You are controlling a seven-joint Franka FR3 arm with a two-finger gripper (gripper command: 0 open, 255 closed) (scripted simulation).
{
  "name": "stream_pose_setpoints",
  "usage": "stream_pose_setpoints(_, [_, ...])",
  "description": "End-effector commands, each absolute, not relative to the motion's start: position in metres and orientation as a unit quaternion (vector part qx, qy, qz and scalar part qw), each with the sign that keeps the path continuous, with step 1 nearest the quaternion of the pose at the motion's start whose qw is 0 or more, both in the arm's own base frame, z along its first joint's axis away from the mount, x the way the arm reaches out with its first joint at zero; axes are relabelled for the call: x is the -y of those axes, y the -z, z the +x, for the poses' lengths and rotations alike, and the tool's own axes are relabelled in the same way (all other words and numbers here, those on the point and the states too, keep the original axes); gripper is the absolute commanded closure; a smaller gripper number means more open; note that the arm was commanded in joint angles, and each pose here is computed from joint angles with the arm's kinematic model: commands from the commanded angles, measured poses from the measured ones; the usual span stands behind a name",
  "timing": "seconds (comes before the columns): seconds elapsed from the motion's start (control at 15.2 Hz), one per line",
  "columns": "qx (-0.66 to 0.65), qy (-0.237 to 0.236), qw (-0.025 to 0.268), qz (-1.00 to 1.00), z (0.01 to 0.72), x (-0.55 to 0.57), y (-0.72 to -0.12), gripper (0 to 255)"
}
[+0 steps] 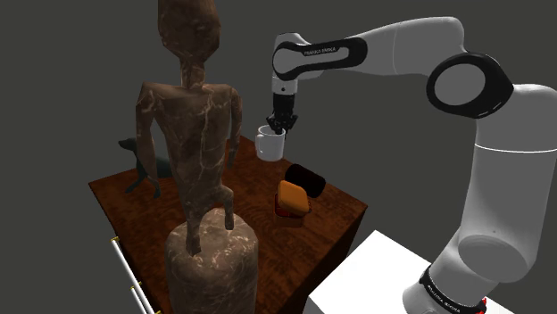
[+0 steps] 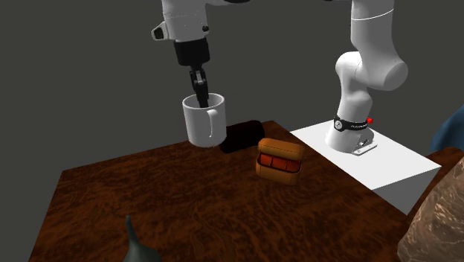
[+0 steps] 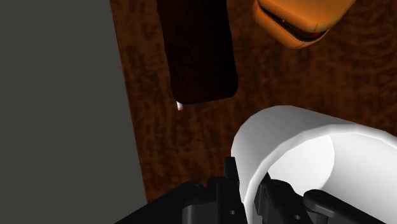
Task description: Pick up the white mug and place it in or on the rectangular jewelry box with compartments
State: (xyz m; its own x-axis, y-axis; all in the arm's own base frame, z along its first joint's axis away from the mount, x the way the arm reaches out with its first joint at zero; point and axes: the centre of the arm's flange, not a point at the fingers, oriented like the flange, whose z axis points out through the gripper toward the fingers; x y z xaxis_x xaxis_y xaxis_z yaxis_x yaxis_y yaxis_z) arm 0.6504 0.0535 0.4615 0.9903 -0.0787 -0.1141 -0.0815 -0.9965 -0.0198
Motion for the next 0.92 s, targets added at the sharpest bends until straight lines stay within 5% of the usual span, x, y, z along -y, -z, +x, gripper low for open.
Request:
stream_pose_setpoints(0.0, [-0.040,-0.057,0.012,-0.998,0.650,-0.053,-0.473,255])
stream_pose_setpoints(0.86, [-0.040,-0.057,0.012,-0.998,0.600,-0.070,-0.523,255])
